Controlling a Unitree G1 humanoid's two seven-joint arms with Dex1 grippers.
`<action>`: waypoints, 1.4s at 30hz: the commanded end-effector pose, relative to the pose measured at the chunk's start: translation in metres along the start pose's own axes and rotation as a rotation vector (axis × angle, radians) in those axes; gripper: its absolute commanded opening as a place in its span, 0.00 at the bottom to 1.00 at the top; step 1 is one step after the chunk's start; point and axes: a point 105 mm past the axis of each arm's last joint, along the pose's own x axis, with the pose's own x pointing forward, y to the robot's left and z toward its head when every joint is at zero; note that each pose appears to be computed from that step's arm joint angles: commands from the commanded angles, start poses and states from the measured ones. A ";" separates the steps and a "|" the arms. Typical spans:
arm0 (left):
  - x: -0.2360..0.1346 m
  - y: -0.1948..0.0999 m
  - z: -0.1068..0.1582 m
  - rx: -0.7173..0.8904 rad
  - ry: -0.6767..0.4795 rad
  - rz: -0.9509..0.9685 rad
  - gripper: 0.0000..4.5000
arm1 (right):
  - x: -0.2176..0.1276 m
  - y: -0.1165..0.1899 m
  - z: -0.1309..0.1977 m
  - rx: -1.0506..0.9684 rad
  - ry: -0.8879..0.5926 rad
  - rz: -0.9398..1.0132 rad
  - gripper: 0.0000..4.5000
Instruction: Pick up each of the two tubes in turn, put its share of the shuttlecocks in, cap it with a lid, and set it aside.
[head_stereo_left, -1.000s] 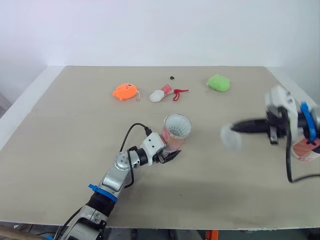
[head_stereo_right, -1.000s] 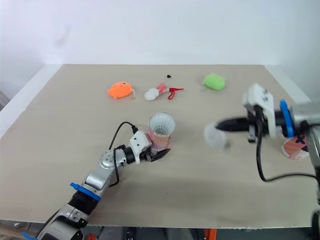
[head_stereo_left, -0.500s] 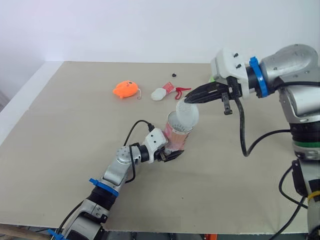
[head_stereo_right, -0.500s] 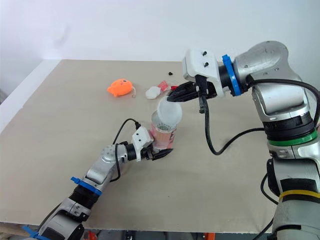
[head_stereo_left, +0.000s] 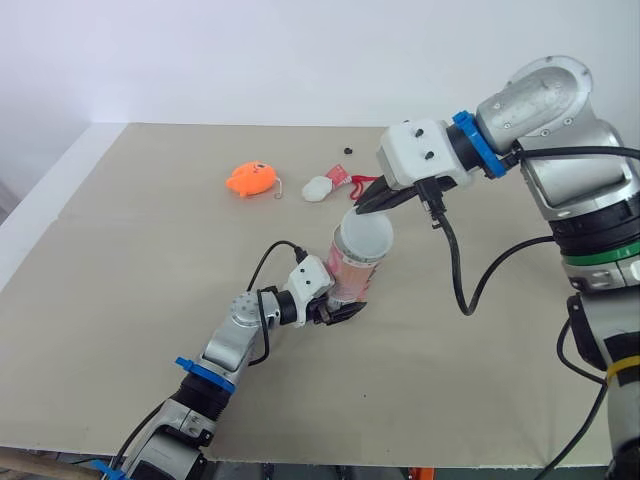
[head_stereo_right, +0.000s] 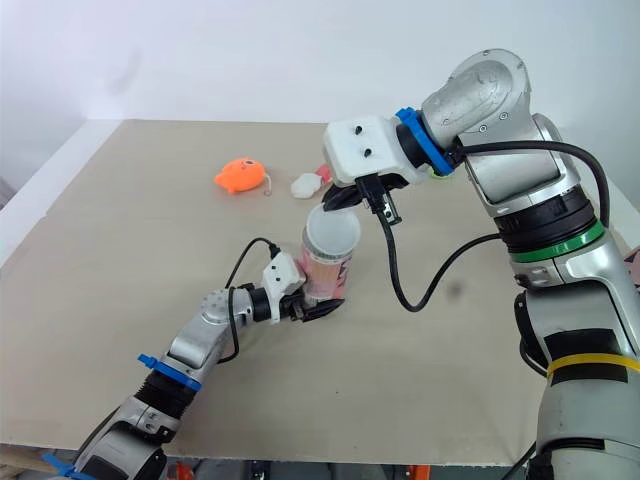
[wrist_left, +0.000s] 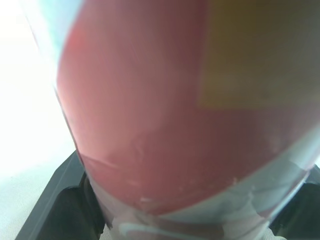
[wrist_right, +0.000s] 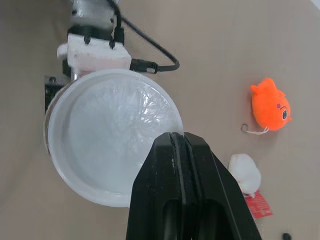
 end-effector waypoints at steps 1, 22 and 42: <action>-0.001 -0.008 -0.023 -0.031 0.083 -0.020 0.77 | -0.007 0.000 0.005 -0.071 0.039 0.044 0.03; 0.001 -0.009 -0.024 -0.031 0.083 -0.020 0.77 | 0.004 0.008 0.013 -0.136 0.043 0.116 0.03; 0.001 -0.009 -0.025 -0.027 0.089 -0.022 0.77 | 0.034 0.013 0.011 -0.097 -0.010 0.141 0.03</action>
